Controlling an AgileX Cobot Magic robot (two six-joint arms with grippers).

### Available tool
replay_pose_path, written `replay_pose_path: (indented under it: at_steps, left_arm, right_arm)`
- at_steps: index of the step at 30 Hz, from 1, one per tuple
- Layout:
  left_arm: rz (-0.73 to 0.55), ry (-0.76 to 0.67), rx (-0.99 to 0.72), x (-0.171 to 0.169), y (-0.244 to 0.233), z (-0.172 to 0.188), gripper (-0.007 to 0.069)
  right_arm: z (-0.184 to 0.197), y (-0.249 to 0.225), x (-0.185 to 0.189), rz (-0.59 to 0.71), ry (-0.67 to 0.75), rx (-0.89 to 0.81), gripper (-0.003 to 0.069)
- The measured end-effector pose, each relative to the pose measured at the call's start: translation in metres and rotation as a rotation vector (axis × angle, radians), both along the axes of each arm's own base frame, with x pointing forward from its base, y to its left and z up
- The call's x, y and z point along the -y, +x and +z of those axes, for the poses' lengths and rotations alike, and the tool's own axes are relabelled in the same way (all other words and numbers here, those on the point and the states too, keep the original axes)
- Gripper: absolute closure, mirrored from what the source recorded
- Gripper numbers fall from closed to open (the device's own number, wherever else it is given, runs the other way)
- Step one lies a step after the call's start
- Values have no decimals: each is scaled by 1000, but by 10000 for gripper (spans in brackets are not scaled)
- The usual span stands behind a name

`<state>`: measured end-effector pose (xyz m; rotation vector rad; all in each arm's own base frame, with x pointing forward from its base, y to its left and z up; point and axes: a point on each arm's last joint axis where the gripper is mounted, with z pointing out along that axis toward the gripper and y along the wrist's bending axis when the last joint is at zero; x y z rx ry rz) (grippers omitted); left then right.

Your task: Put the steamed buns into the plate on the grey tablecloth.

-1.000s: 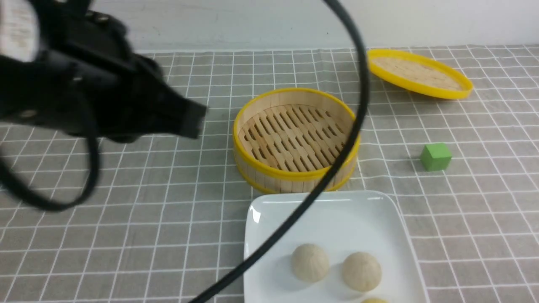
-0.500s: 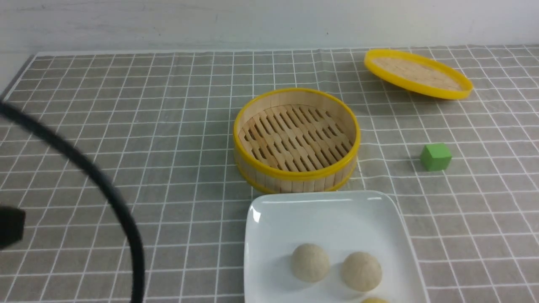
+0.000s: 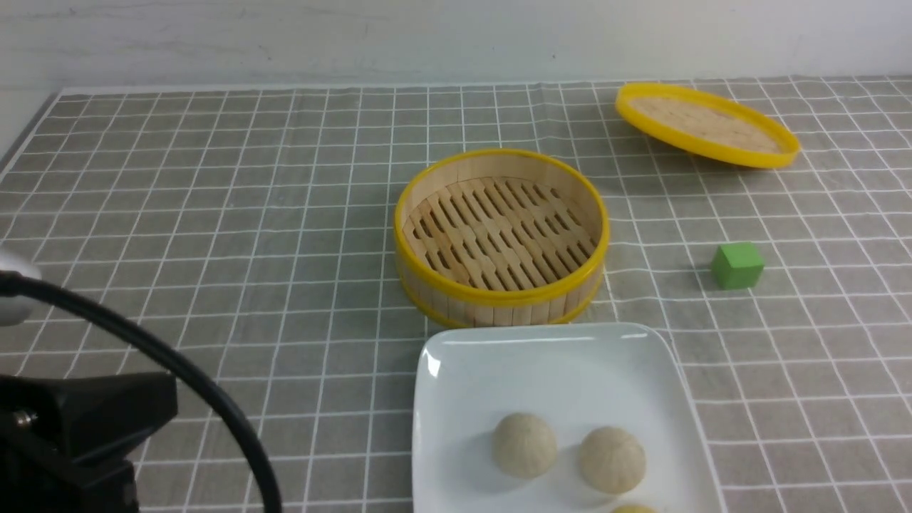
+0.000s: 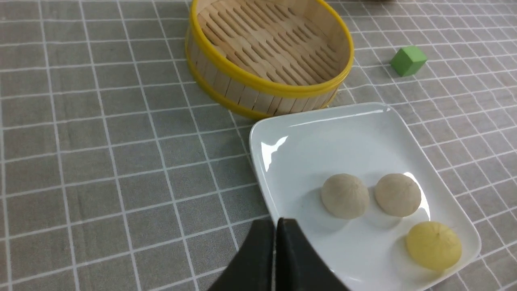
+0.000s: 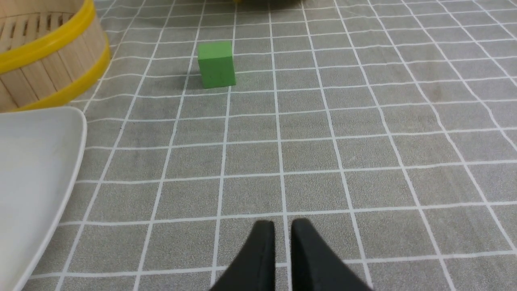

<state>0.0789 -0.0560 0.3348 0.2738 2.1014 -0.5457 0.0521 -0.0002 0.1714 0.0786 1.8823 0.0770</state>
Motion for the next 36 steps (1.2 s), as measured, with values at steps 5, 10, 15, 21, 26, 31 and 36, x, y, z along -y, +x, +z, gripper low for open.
replay_pose_path:
  at_steps: [5, 10, 15, 21, 26, 31, 36]
  left_arm:
    - [8, 21, -14, -1, 0, -2, 587]
    - [-29, 21, 83, 5, 6, -17, 582]
    - [-3, 11, 160, -2, 7, -60, 578]
    - [144, 93, 226, -29, -4, -98, 573]
    - [314, 157, 269, -47, -17, -133, 571]
    - [452, 174, 306, -56, -25, -152, 564]
    - [511, 192, 296, -59, -26, -160, 557]
  right_arm:
    - [0, 0, 0, 0, 0, 0, 565]
    - [0, 0, 0, 0, 0, 0, 559]
    - [0, 0, 0, 0, 0, 0, 558]
    - [0, 0, 0, 0, 0, -1, 555]
    - [0, 0, 0, 0, 0, -1, 549]
    - [0, 0, 0, 0, 0, -1, 544]
    - [0, 0, 0, 0, 0, -1, 537]
